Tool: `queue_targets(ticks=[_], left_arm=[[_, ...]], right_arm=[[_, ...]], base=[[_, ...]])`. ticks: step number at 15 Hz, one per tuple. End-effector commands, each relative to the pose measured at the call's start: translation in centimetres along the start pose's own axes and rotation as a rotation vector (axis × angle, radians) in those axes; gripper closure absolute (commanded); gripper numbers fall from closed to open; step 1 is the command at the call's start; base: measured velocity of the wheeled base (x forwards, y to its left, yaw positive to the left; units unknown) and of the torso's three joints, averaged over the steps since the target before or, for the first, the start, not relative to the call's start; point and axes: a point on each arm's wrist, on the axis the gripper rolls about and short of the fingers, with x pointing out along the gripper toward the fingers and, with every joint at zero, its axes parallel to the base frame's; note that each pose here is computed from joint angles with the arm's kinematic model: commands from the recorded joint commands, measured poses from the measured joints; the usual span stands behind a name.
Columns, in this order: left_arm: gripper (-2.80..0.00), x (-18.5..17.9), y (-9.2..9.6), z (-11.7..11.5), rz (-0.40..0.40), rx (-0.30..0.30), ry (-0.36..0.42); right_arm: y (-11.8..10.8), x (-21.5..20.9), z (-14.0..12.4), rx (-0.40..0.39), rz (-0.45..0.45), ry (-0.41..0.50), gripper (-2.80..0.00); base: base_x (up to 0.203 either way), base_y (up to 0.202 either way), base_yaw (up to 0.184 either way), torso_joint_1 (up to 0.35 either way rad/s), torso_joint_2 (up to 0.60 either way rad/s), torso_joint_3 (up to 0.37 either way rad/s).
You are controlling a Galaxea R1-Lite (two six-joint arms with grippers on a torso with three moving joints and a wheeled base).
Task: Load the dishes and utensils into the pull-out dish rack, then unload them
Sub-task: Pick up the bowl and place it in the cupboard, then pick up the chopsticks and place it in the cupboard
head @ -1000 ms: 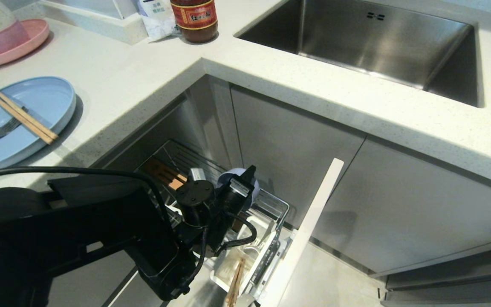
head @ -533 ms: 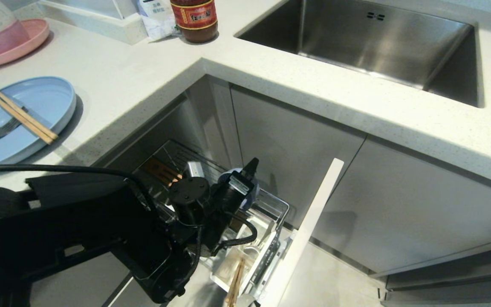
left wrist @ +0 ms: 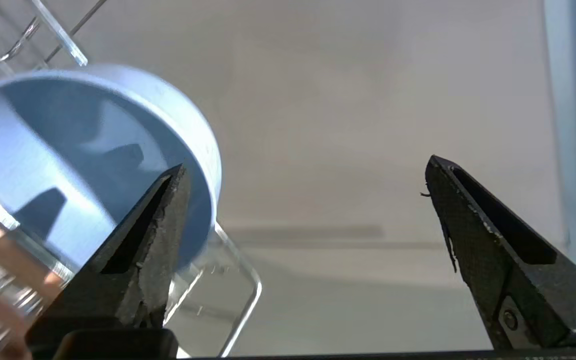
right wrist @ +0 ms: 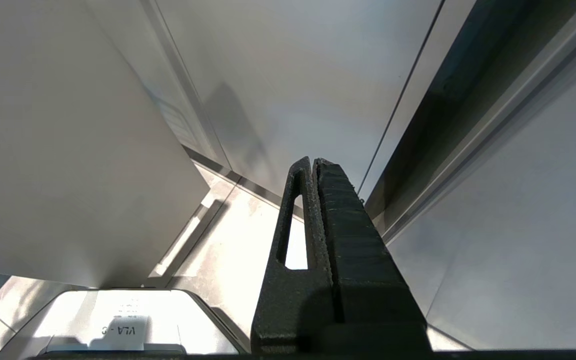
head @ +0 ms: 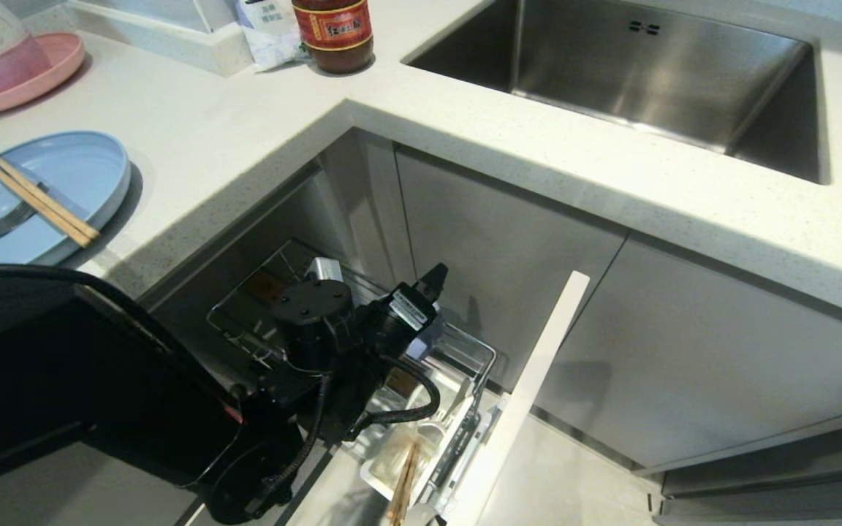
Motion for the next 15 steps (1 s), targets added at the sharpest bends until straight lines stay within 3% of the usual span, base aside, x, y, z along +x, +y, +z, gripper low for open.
queue_targets(ticks=[1, 4, 5, 7, 9, 12, 15], left_arm=[[-2.80, -1.4, -1.7, 1.5, -0.018, -0.007, -0.013], [-2.76, -2.2, -2.5, 2.0, -0.006, 0.014, -0.006], [0.00, -2.4, -2.6, 2.2, 0.003, 0.037, -0.010], [0.00, -2.8, -3.0, 2.8, 0.002, 0.066, -0.015], [0.00, -3.4, -4.0, 3.7, -0.029, 0.140, -0.041], [0.00, -5.6, -6.7, 5.2, -0.128, 0.193, -0.078], [0.00, -8.4, -8.7, 7.7, -0.215, 0.325, -0.169]], right_arm=[[0.0, 0.0, 0.0, 0.000, 0.000, -0.003, 0.00], [0.0, 0.0, 0.0, 0.000, 0.001, -0.003, 0.00], [0.0, 0.0, 0.0, 0.000, 0.001, -0.001, 0.00], [0.0, 0.0, 0.0, 0.000, 0.000, -0.003, 0.00], [0.0, 0.0, 0.0, 0.000, 0.000, -0.001, 0.00], [0.0, 0.0, 0.0, 0.000, 0.000, -0.002, 0.00], [0.0, 0.0, 0.0, 0.000, 0.000, -0.002, 0.00]], base=[[0.000, 0.000, 0.000, 0.000, 0.00, 0.000], [0.000, 0.000, 0.000, 0.000, 0.00, 0.000], [0.000, 0.000, 0.000, 0.000, 0.00, 0.000], [0.000, 0.000, 0.000, 0.000, 0.00, 0.000], [0.000, 0.000, 0.000, 0.000, 0.00, 0.000], [0.000, 0.000, 0.000, 0.000, 0.00, 0.000], [0.000, 0.000, 0.000, 0.000, 0.00, 0.000]])
